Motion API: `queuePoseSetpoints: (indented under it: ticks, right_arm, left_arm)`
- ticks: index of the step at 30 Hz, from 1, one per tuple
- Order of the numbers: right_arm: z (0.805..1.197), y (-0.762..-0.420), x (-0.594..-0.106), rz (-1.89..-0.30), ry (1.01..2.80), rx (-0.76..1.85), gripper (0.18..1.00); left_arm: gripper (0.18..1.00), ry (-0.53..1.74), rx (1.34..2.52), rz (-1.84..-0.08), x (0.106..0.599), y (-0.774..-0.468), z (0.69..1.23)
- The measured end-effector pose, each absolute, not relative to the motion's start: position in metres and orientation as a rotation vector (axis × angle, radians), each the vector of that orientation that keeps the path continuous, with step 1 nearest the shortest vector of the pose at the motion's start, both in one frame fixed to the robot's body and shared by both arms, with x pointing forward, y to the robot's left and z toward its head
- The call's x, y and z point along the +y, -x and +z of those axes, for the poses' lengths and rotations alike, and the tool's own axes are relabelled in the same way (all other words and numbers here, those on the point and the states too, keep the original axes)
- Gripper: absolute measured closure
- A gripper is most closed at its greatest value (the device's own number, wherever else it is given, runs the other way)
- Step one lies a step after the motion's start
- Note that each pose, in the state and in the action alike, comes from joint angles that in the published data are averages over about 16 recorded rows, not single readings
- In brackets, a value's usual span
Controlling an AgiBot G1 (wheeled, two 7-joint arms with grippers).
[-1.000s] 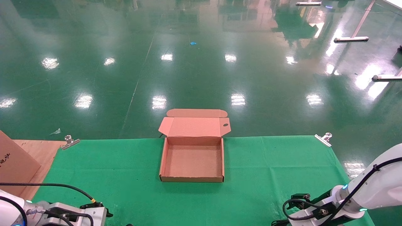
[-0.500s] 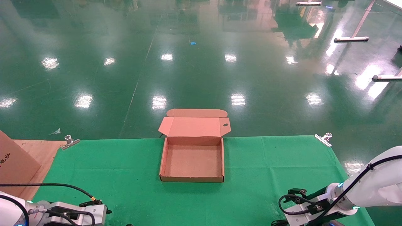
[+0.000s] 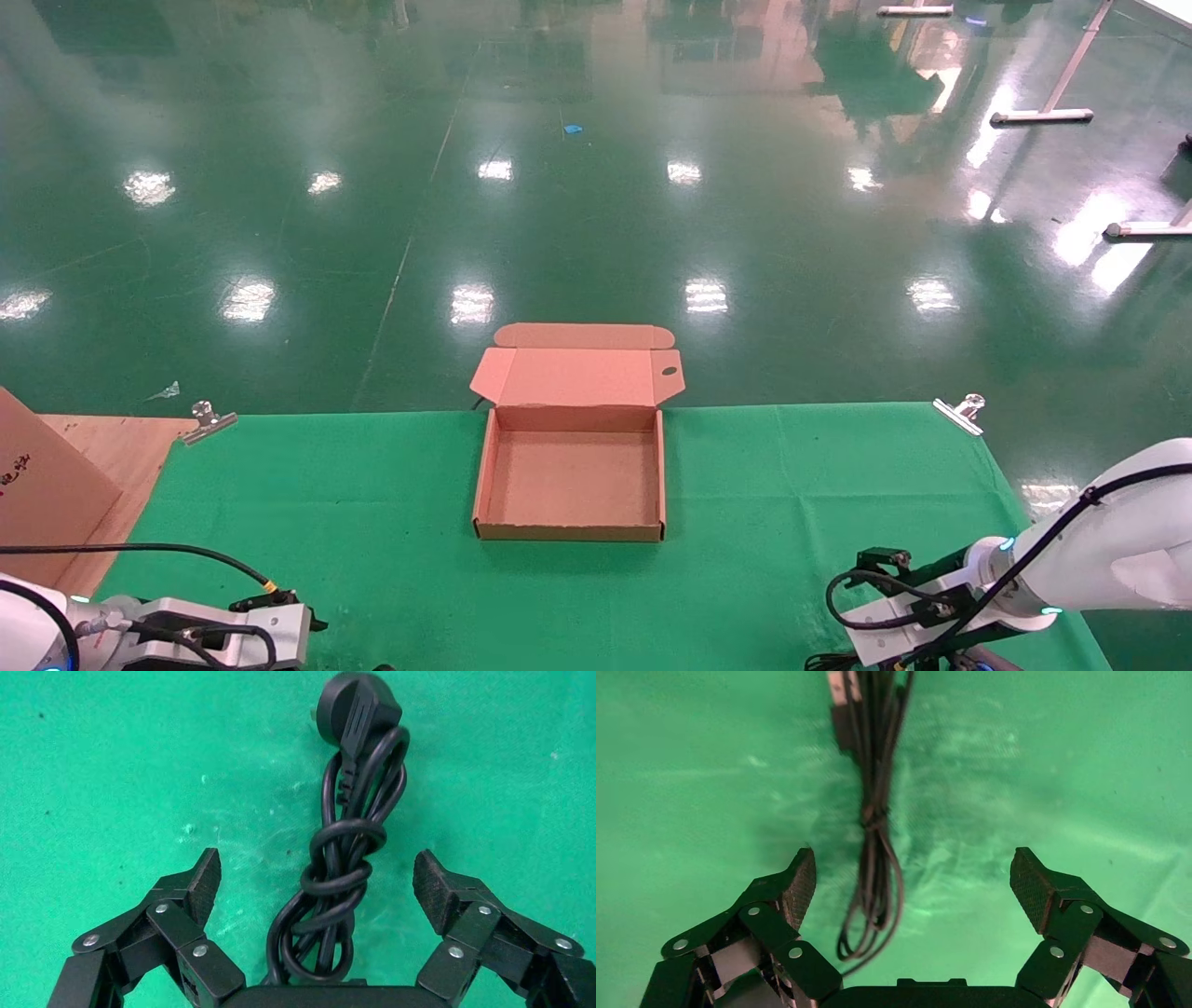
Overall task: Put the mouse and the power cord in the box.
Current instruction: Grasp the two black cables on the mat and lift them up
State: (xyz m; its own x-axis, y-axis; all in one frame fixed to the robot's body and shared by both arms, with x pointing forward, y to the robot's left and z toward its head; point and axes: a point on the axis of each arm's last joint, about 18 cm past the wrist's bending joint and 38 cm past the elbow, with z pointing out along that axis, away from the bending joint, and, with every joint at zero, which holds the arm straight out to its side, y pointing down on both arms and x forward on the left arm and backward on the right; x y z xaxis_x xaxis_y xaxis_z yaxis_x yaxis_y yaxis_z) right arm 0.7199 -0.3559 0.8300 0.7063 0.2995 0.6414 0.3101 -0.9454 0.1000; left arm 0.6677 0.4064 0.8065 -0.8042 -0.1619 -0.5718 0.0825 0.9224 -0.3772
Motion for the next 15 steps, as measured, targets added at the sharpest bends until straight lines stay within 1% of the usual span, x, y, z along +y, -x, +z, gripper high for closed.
queuePoseSetpoints:
  ticks: [5,10,15]
  right_arm:
    - [0.8303,-0.7212,-0.3592,-1.102,2.889,-0.502,0.202]
    - [0.8307,-0.7206,-0.362,-1.105,2.888,-0.49,0.236]
    - [0.8315,-0.7186,-0.3641,-1.094,2.885,-0.483,0.303]
  left_arm:
    - [0.203,0.047,2.458,-0.507,0.4076,-0.6668,0.8073]
    - [0.24,0.038,2.463,-0.507,0.4085,-0.6652,0.8079]
    - [0.305,0.034,2.468,-0.509,0.4097,-0.6634,0.8076]
